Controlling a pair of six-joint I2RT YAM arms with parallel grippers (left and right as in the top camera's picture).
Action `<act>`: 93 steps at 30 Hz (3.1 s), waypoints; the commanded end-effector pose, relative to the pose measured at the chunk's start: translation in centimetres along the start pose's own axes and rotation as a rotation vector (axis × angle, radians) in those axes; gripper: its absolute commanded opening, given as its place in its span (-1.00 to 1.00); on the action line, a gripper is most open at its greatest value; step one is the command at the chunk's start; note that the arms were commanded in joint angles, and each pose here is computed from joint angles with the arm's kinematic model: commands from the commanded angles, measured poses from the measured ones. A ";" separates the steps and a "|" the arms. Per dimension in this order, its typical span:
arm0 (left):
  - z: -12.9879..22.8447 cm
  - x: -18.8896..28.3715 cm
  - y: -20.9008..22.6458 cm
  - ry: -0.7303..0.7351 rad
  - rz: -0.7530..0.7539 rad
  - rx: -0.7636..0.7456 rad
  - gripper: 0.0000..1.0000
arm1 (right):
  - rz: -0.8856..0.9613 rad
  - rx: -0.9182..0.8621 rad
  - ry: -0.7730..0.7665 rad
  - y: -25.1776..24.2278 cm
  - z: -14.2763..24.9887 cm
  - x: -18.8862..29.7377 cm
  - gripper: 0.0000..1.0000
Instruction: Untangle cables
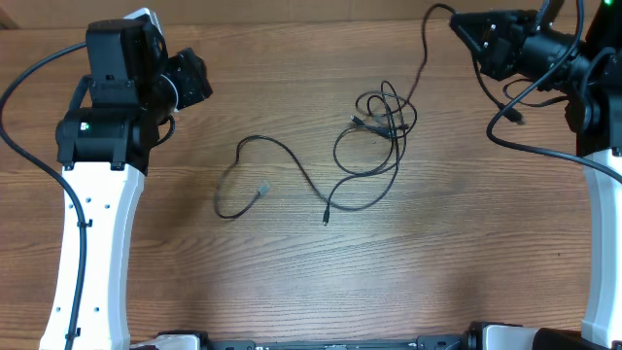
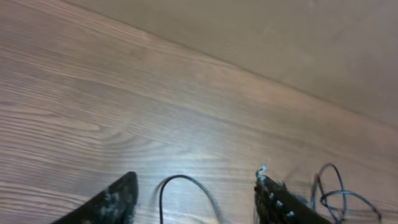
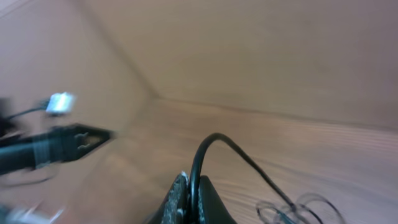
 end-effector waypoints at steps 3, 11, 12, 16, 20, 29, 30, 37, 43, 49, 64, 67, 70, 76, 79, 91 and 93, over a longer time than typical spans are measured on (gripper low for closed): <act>1.8 -0.9 -3.8 0.108 0.172 -0.045 0.34 | -0.315 0.071 -0.031 5.5 -1.8 1.6 -0.93; 7.8 -5.5 -9.0 0.292 0.250 -0.147 0.47 | -0.389 0.078 -0.055 6.7 -3.0 2.1 -0.93; 8.6 -6.1 -9.7 0.309 0.259 -0.162 0.48 | -0.407 0.088 -0.054 6.9 -3.0 2.2 -0.93; 12.2 -8.5 -13.1 0.378 0.333 -0.222 0.52 | -0.428 0.069 -0.052 7.3 -3.3 2.4 -0.93; 15.1 -10.1 -16.2 0.423 0.435 -0.281 0.53 | -0.449 0.088 -0.053 7.6 -3.4 2.5 -0.93; 18.4 -11.3 -19.9 0.451 0.562 -0.332 0.23 | -0.448 0.088 -0.054 7.6 -3.4 2.5 -0.93; 18.5 -11.2 -20.0 0.450 0.565 -0.334 0.22 | -0.448 0.088 -0.054 7.6 -3.4 2.5 -0.93; 18.0 -10.6 -20.1 0.484 0.644 -0.327 -0.31 | -0.442 0.086 -0.055 7.5 -3.4 2.5 -0.93; 15.3 -9.8 -18.9 0.477 0.698 -0.278 0.20 | -0.434 0.085 -0.058 7.4 -3.4 2.4 -0.93; 15.4 -8.6 -19.5 0.514 0.800 -0.294 0.23 | -0.427 0.084 -0.062 7.3 -3.5 2.4 -0.93; 18.7 -8.9 -20.5 0.505 0.732 -0.439 -0.13 | -0.427 0.084 -0.062 7.3 -3.5 2.4 -0.93; 18.3 -10.5 -18.9 0.447 0.557 -0.455 -0.92 | -0.421 0.079 -0.062 7.3 -3.5 2.4 -0.93; 17.6 -11.4 -17.4 0.409 0.439 -0.460 -0.92 | -0.336 0.021 -0.070 6.0 -3.4 1.9 -0.93; 12.9 -10.6 -13.5 0.330 0.314 -0.401 -0.92 | 0.263 -0.209 -0.071 -2.6 -1.0 1.3 -0.93; 9.9 -8.8 -11.7 0.276 0.298 -0.357 -0.92 | 0.644 -0.296 -0.023 -7.4 1.7 3.2 -0.93; 6.0 2.6 -16.5 0.218 0.907 -0.369 -0.92 | 0.784 -0.319 0.151 -9.5 5.5 3.7 -0.15; 5.8 4.4 -17.8 0.214 1.053 -0.405 -0.92 | 0.647 -0.299 0.174 -8.1 5.5 2.6 0.09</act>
Point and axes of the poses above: each gripper's point midway between its finger pads, its own x axis back along the fingers, its own y axis along the line the jaws close on, z = x × y, the point moved 4 cm from there along x, back along the fingers, and after that the axes turned 4 degrees about x, right-handed, at the moved point
